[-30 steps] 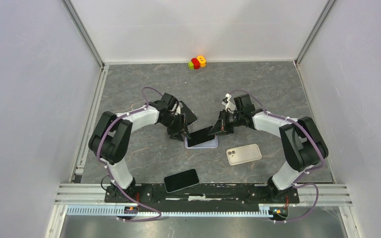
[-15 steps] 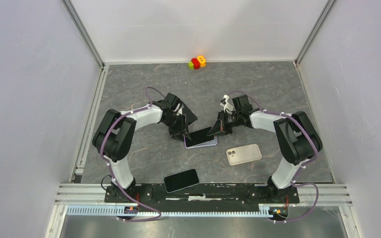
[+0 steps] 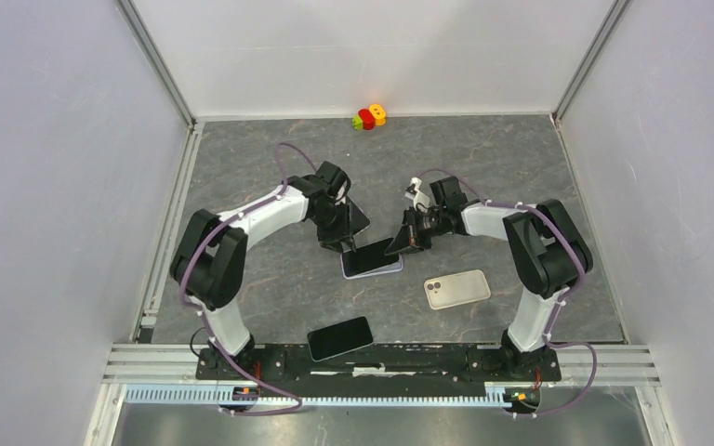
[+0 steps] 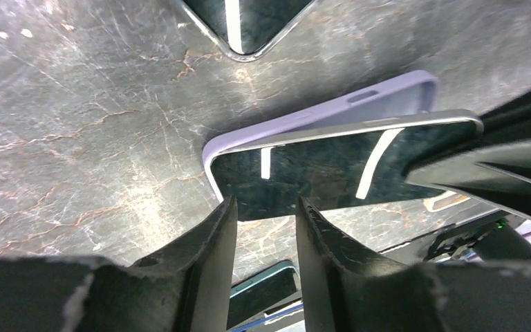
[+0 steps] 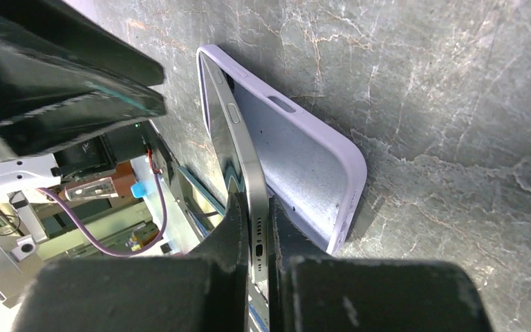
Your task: Put the phone into the phone case
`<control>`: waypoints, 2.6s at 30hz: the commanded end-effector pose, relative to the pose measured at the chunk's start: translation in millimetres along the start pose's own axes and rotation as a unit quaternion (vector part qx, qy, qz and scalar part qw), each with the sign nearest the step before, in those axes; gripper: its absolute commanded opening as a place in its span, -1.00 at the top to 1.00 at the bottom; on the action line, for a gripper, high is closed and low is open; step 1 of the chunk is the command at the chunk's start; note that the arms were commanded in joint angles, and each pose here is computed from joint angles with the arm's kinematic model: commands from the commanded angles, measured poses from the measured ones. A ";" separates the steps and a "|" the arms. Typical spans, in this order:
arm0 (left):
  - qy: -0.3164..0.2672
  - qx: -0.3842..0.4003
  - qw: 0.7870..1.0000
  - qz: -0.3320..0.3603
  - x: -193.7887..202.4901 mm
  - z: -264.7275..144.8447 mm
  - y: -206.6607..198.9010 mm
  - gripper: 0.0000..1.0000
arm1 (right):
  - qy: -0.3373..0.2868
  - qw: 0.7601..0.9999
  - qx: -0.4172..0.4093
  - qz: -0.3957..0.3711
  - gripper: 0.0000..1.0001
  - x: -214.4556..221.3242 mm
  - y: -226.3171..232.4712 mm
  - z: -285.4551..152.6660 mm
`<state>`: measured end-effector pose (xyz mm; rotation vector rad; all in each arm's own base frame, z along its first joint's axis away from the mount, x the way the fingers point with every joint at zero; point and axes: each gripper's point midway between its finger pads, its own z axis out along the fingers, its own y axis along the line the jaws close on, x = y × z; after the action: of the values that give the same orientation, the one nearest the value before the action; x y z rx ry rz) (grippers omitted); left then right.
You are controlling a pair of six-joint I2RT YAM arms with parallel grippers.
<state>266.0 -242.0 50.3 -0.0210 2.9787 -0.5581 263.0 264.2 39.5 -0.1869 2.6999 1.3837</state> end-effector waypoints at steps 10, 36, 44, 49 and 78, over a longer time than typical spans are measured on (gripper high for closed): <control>-0.026 0.088 0.995 0.044 6.4 -6.7 -74.2 0.33 | 0.106 0.982 0.153 -0.010 0.80 72.4 -79.3 24.7; 0.025 0.011 0.999 -0.044 30.8 48.0 -8.7 0.94 | 0.123 0.936 0.306 -0.125 -0.34 48.6 -103.0 -13.0; 0.035 0.001 0.998 -0.059 35.6 53.7 0.9 0.96 | 0.113 0.918 0.344 -0.161 -0.36 34.3 -102.1 -31.1; 0.037 0.000 0.997 -0.062 36.2 54.9 3.1 0.96 | 0.103 0.915 0.347 -0.180 -0.23 22.2 -93.1 -36.8; 0.049 0.015 0.997 -0.054 38.5 56.7 -0.7 0.96 | 0.050 0.991 0.105 -0.073 0.27 15.7 -39.8 -1.4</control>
<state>239.5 -284.8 25.4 -0.1321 3.0273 -0.8041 250.5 234.7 19.7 -0.4647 2.8107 1.0587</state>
